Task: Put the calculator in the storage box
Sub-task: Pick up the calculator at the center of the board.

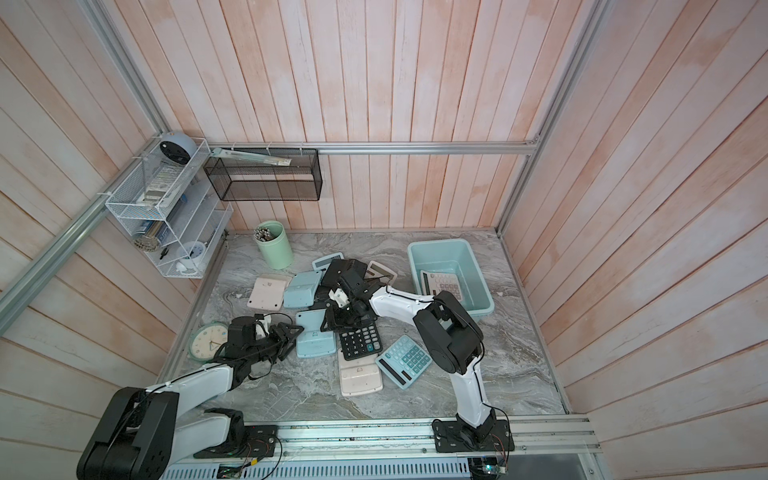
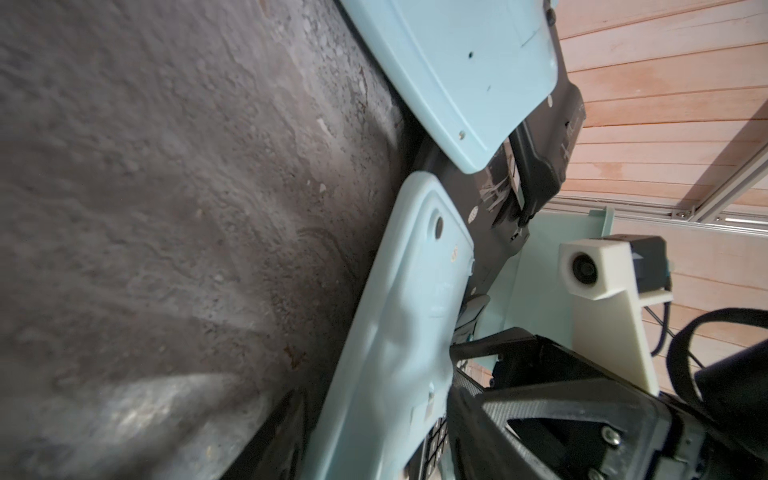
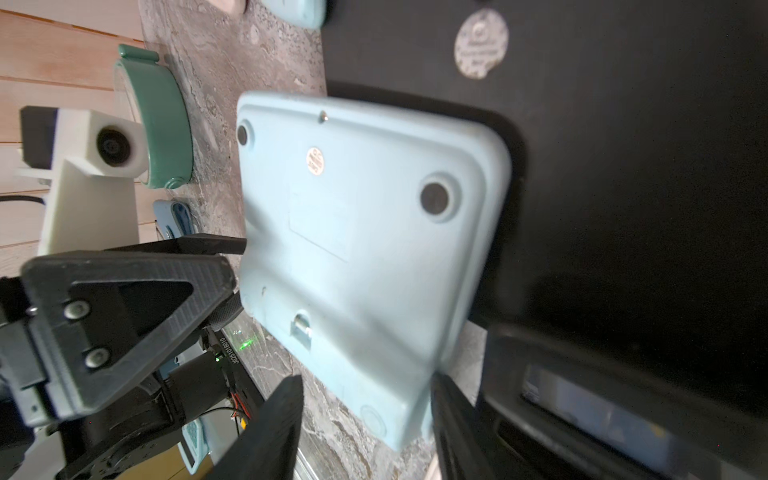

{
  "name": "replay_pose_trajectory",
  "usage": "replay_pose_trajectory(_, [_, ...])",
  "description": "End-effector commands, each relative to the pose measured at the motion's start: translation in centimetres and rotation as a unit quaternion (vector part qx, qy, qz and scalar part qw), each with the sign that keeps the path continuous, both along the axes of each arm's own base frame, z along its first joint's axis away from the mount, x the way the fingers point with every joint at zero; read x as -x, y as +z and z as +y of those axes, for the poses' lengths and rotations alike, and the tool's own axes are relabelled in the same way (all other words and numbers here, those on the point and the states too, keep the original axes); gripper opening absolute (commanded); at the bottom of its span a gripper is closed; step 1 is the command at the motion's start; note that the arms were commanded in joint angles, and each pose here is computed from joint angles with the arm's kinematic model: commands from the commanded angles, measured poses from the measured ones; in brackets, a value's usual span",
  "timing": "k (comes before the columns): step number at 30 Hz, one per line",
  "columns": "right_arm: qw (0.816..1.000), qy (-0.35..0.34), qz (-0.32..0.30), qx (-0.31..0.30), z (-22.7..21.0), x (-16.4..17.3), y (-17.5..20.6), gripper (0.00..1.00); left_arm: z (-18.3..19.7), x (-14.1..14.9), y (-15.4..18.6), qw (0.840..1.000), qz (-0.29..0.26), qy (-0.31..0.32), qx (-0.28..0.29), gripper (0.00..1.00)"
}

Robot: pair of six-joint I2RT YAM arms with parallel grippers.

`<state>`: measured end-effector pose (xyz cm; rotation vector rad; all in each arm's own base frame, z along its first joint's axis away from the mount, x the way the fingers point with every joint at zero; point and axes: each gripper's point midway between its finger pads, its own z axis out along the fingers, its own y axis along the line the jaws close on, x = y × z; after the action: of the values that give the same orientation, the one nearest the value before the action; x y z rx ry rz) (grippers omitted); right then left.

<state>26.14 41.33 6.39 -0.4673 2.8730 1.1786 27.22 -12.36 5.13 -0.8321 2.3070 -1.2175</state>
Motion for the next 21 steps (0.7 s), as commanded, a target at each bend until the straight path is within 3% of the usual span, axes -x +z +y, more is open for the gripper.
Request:
replay_pose_trajectory(1, [0.999, 0.006, 0.023, -0.049, 1.6, 0.8, 0.5, 0.56, -0.4, -0.4, 0.7, 1.000, -0.024, -0.010, 0.009, 0.47])
replay_pose_trajectory(10, [0.993, -0.003, 0.042, -0.114, 2.8, 1.1, 2.2, 0.53, -0.4, -0.6, 1.0, 0.999, -0.032, -0.010, 0.011, 0.39])
replay_pose_trajectory(21, [0.996, -0.015, 0.029, -0.083, 1.7, 0.8, 1.7, 0.52, -0.3, -0.4, 4.0, 0.998, -0.057, -0.011, 0.013, 0.18])
